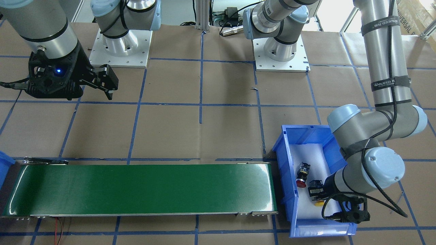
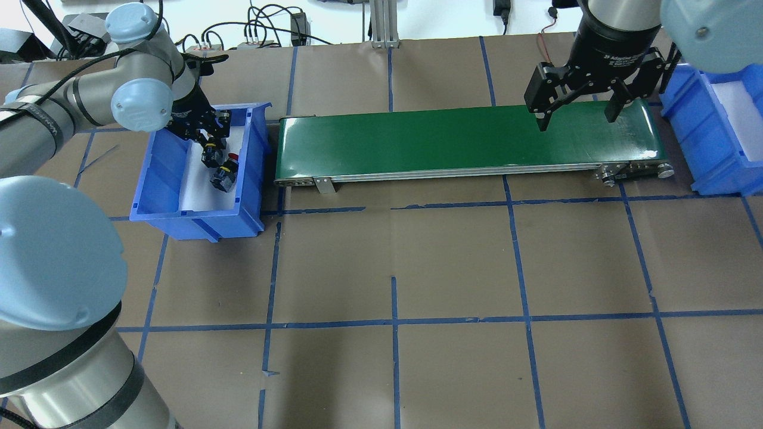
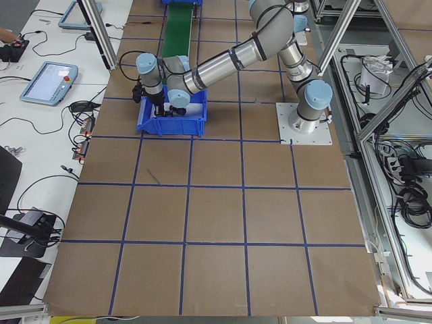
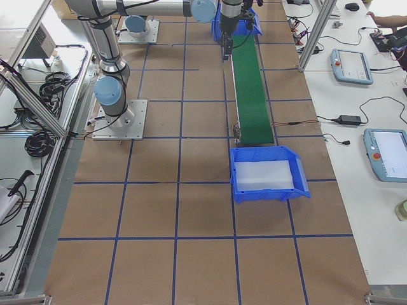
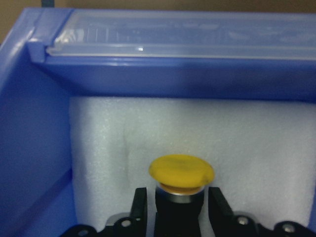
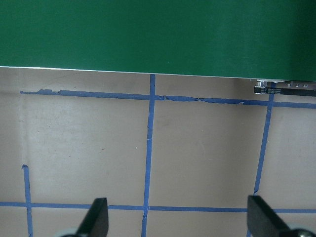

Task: Transport two buttons from left to right
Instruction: 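Grasp the yellow-capped button with the left gripper and lift it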

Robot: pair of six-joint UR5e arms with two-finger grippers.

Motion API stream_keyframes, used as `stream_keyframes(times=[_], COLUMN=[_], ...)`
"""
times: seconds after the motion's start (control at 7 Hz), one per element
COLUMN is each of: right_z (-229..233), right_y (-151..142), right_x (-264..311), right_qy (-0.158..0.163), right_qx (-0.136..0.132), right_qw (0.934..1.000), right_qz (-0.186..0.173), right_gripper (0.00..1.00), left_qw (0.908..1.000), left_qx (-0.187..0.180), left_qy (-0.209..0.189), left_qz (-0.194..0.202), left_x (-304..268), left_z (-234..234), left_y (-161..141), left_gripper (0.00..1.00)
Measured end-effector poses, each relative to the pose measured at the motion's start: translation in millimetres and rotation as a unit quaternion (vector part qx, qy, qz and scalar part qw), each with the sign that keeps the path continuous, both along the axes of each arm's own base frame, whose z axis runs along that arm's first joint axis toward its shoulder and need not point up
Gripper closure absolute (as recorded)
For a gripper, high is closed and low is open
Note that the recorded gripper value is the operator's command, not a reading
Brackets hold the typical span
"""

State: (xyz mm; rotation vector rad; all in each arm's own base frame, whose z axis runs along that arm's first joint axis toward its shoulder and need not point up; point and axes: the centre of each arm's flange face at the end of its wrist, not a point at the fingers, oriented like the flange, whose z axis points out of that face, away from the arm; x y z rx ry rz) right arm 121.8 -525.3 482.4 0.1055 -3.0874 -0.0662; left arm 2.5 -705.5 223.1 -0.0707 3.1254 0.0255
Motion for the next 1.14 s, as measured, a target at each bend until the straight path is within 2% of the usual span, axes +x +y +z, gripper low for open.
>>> stream_keyframes(times=[0.43, 0.71, 0.86, 1.0, 1.14], right_z=[0, 0, 0, 0, 0], right_y=[0, 0, 0, 0, 0], right_x=[0, 0, 0, 0, 0], right_qy=[0.0, 0.0, 0.0, 0.0, -0.001], right_qx=[0.0, 0.0, 0.0, 0.0, 0.0], right_qw=[1.0, 1.0, 1.0, 1.0, 1.0], right_qz=[0.0, 0.0, 0.0, 0.0, 0.0], right_gripper=[0.0, 0.0, 0.0, 0.0, 0.0], left_qw=[0.9992, 0.9988, 0.9988, 0.9988, 0.999], left_qx=[-0.039, -0.044, -0.039, -0.033, -0.025], left_qy=[-0.006, -0.007, -0.006, -0.005, -0.004], left_qz=[0.004, 0.019, 0.031, 0.037, 0.037], left_x=[-6, -14, -20, -25, -27], left_z=[60, 130, 167, 186, 181], left_y=[0, 10, 14, 15, 13], left_gripper=[0.6, 0.6, 0.56, 0.4, 0.15])
